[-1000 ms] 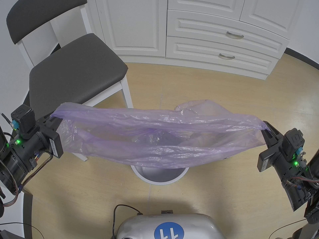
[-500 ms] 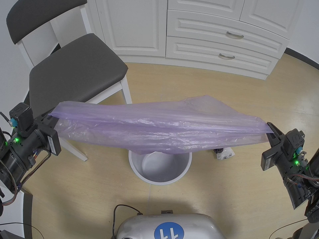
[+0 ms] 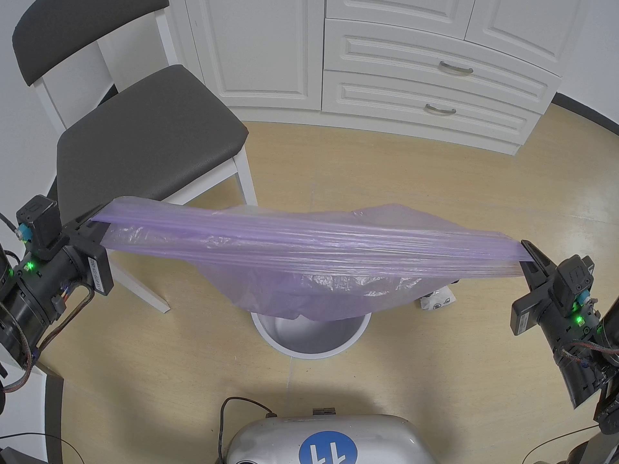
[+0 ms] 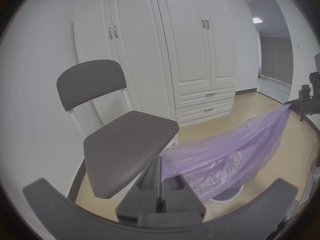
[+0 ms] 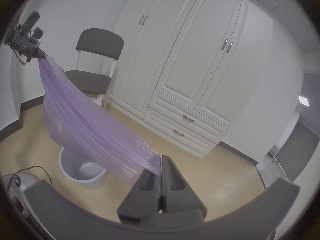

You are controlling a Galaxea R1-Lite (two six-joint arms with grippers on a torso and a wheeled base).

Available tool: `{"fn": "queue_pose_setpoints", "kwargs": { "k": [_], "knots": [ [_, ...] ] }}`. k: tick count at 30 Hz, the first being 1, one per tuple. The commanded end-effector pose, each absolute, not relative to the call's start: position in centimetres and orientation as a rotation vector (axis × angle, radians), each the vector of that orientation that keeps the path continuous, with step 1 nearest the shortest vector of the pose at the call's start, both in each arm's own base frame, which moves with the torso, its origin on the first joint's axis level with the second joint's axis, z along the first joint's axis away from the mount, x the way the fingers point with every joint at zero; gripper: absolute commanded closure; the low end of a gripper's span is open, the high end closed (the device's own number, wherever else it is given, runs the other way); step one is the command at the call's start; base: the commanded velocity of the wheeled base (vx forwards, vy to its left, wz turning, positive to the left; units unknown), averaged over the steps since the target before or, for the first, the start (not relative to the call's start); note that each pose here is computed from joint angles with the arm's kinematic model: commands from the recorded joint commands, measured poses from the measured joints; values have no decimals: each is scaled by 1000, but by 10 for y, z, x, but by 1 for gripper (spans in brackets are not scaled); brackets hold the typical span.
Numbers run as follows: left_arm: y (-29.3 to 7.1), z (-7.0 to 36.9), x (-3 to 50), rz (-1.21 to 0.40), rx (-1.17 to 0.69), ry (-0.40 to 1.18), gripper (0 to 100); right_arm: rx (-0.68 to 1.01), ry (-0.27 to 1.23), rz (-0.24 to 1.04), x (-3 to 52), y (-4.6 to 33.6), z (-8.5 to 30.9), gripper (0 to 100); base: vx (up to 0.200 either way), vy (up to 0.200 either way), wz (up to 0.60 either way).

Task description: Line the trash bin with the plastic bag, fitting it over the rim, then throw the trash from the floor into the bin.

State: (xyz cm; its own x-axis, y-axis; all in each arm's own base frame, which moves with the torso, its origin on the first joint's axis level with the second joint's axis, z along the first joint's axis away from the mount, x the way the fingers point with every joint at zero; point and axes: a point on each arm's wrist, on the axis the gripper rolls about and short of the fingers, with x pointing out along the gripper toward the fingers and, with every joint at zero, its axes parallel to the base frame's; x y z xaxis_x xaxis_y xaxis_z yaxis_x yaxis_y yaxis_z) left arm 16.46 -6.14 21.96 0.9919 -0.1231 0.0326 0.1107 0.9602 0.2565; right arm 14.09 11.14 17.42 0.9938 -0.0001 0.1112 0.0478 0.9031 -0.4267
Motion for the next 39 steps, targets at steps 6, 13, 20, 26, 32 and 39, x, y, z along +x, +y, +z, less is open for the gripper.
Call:
{"fn": "queue_pose_setpoints", "kwargs": {
  "k": [6, 13, 20, 26, 32, 39],
  "knots": [
    [-55, 220, 169, -75, 259, -44, 100, -451, -100, -43, 141, 108, 173, 100, 0, 0, 0],
    [-56, 219, 171, -84, 267, -41, 100, -453, -99, -33, 142, 111, 172, 100, 0, 0, 0],
    [-72, 209, 179, -153, 285, 2, 100, -475, -76, 32, 146, 124, 162, 100, 0, 0, 0],
    [-105, 192, 191, -260, 282, -4, 100, -458, -75, 71, 155, 140, 151, 100, 0, 0, 0],
    [-130, 176, 213, -272, 250, -77, 100, -405, -140, 86, 165, 151, 153, 100, 0, 0, 0],
    [-159, 165, 223, -295, 198, -183, 100, -371, -173, 145, 162, 160, 158, 100, 0, 0, 0]
  ]
}}
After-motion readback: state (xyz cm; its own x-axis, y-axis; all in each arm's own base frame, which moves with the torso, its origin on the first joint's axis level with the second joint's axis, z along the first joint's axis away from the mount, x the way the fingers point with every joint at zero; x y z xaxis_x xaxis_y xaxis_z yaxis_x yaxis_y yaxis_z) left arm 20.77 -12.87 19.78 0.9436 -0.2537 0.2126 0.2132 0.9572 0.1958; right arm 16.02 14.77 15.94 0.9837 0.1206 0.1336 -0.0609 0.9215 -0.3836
